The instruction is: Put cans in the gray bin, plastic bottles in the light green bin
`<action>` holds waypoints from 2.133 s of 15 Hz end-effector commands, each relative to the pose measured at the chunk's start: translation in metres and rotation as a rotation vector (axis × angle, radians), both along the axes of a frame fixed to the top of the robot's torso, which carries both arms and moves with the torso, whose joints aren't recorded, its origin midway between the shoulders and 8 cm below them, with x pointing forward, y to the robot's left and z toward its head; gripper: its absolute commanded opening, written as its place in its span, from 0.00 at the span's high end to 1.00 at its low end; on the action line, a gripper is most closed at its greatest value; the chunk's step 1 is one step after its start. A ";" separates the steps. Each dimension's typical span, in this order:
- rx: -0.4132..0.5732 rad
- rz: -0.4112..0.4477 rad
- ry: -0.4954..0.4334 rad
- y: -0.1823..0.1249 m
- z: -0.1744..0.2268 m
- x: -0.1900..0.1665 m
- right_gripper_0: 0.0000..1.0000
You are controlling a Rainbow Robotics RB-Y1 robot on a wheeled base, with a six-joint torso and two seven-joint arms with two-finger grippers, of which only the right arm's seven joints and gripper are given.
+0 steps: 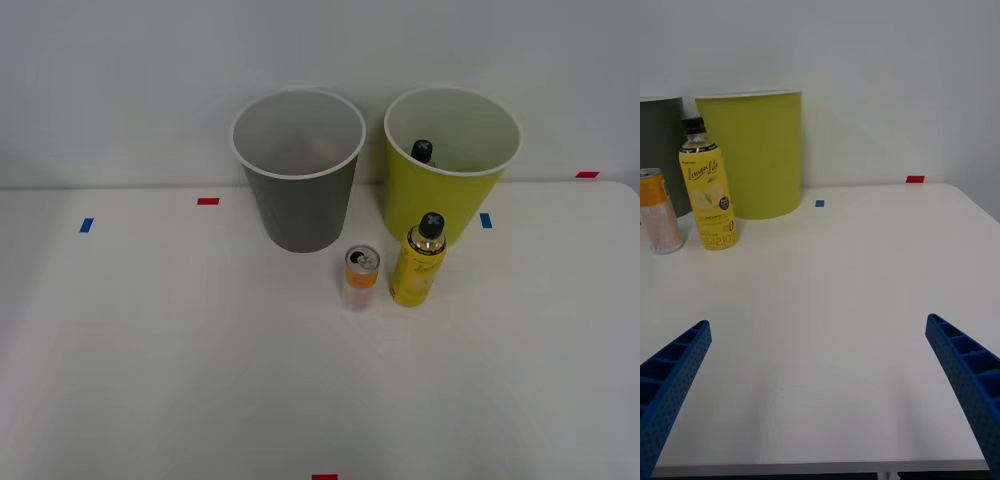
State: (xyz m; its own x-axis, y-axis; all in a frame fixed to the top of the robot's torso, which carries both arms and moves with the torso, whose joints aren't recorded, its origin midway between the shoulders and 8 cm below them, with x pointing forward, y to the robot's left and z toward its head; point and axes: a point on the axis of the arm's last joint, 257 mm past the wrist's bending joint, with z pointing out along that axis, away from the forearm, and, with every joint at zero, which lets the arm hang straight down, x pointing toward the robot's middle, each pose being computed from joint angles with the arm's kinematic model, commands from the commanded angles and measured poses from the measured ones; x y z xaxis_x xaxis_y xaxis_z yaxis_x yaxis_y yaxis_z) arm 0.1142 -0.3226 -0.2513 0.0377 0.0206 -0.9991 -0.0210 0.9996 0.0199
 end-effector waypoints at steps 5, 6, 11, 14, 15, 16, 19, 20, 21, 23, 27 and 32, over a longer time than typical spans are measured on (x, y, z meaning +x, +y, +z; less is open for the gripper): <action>0.000 0.000 0.000 0.000 0.000 0.000 0.00; 0.000 0.000 0.000 0.000 0.000 0.000 0.00; 0.000 0.000 0.000 0.000 0.000 0.000 0.00; 0.018 0.003 0.001 0.004 -0.009 0.006 0.00; 0.025 0.001 0.003 0.004 -0.011 0.007 0.00; 0.031 -0.004 0.007 0.003 -0.015 0.006 0.00; 0.017 0.010 0.003 0.003 -0.012 0.007 0.00; 0.004 0.026 -0.004 0.006 -0.010 0.011 0.00; -0.009 0.048 -0.010 0.012 -0.010 0.017 0.00; 0.011 0.073 -0.045 0.024 -0.008 0.032 0.00; -0.016 0.034 -0.095 0.034 -0.008 0.059 0.00; -0.043 0.051 -0.091 0.026 -0.012 0.095 0.00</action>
